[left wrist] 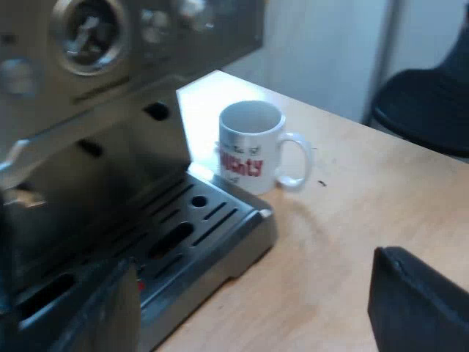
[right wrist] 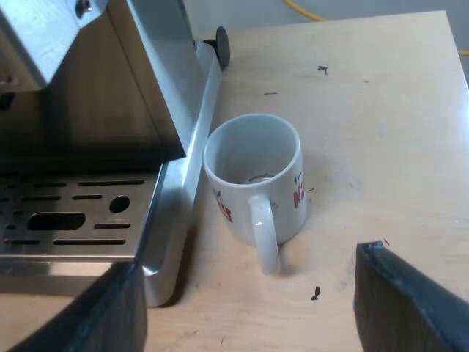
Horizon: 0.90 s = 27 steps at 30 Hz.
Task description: Place mug into machine
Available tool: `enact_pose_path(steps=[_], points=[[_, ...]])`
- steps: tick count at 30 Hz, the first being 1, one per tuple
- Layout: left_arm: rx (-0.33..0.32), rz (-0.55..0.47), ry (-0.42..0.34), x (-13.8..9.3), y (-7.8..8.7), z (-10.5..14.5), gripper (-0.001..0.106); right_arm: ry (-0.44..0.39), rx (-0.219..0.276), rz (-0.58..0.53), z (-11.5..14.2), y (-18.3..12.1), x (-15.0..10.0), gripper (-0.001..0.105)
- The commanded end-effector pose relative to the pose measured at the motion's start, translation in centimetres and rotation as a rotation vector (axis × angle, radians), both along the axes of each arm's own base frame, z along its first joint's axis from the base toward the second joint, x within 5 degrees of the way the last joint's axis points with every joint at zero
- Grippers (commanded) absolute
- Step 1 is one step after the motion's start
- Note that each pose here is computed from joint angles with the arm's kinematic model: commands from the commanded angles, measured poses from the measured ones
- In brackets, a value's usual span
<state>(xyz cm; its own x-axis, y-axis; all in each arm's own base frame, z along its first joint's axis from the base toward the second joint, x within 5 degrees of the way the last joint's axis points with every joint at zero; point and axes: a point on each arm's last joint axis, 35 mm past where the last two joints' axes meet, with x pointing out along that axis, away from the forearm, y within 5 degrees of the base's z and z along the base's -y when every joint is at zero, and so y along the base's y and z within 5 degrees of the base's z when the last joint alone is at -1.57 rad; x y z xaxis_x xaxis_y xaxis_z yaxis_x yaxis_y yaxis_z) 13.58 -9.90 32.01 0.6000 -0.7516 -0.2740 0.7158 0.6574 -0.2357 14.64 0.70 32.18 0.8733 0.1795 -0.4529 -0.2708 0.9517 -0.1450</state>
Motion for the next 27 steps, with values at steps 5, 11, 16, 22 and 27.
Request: enact_pose_path(steps=[5,11,16,22,27], points=[[-0.075,0.008,0.082,2.0,-1.8,-0.6,0.066,0.057,-0.006,0.016,-0.8,0.1,1.8,0.062],[-0.082,0.007,0.073,3.2,-2.7,-1.1,0.066,0.118,-0.006,0.016,-2.6,0.1,3.5,0.062],[-0.056,0.004,0.086,3.8,-3.0,-1.8,0.066,0.110,-0.025,0.000,-4.8,0.0,4.5,0.062],[-0.036,0.005,0.111,4.2,-3.3,-2.6,0.066,0.026,-0.026,-0.004,-7.2,0.0,5.1,0.062],[-0.025,0.002,0.109,4.3,-3.4,-2.8,0.066,-0.001,-0.026,-0.004,-9.7,0.0,5.4,0.062]])
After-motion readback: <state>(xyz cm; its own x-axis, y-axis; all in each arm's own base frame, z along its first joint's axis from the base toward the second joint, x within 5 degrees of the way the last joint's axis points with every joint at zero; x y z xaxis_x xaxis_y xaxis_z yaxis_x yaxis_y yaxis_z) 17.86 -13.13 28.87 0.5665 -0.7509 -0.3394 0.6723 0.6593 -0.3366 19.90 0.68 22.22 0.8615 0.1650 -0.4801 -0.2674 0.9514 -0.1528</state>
